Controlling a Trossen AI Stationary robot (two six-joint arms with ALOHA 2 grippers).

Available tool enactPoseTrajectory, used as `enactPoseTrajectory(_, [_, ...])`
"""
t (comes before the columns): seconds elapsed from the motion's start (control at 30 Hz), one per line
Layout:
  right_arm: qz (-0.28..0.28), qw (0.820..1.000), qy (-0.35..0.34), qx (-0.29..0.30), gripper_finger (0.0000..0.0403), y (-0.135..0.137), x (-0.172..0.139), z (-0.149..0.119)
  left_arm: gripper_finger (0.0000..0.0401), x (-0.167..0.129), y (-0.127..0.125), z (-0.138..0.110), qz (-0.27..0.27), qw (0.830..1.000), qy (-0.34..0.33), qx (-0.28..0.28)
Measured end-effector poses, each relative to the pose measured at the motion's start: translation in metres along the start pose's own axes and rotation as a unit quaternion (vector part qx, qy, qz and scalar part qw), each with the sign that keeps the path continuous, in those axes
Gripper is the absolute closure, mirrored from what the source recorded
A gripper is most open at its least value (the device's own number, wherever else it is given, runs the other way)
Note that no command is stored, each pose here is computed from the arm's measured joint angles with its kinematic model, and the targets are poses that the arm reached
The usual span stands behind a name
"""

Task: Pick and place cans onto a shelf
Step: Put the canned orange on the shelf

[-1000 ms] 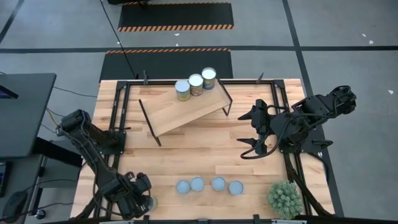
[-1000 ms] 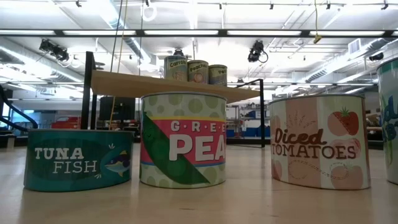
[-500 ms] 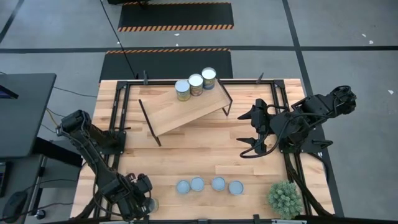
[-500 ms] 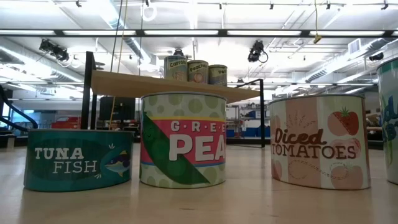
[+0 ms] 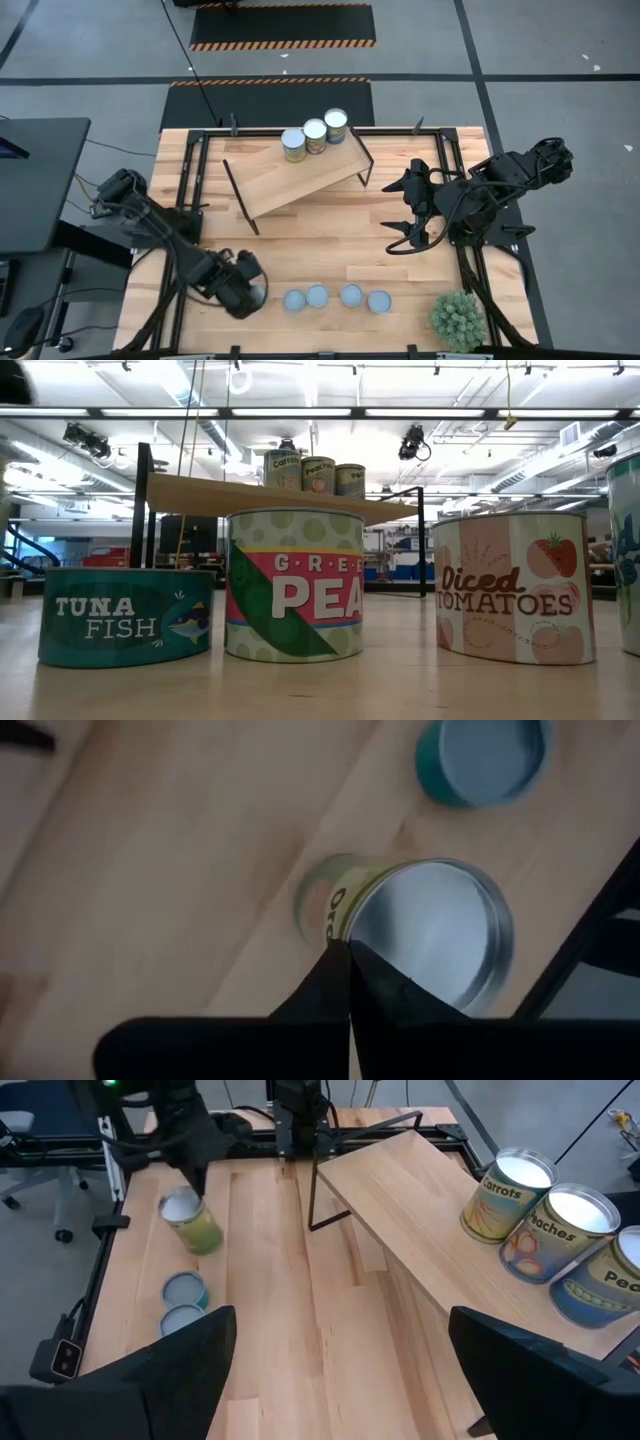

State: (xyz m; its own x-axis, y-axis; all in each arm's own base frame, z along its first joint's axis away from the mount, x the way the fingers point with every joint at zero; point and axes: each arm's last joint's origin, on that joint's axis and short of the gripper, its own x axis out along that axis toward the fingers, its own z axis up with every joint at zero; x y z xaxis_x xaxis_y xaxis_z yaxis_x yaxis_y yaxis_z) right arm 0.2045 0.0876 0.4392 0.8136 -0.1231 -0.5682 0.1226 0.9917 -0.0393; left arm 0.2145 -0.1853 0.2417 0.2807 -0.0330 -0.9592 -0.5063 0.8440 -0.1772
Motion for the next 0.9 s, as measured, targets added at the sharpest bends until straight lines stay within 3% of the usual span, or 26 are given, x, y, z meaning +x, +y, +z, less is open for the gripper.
enactPoseTrajectory(0.4, [0.0,1.0,0.0,0.001,0.003,0.0,0.0,0.0,0.0401,0.007,0.02,0.053,0.013,0.998,-0.028,0.047])
enactPoseTrajectory(0.9, [0.0,1.0,0.0,0.016,0.003,0.0,0.0,0.0,0.0401,0.008,0.042,0.104,-0.026,0.995,-0.057,0.084])
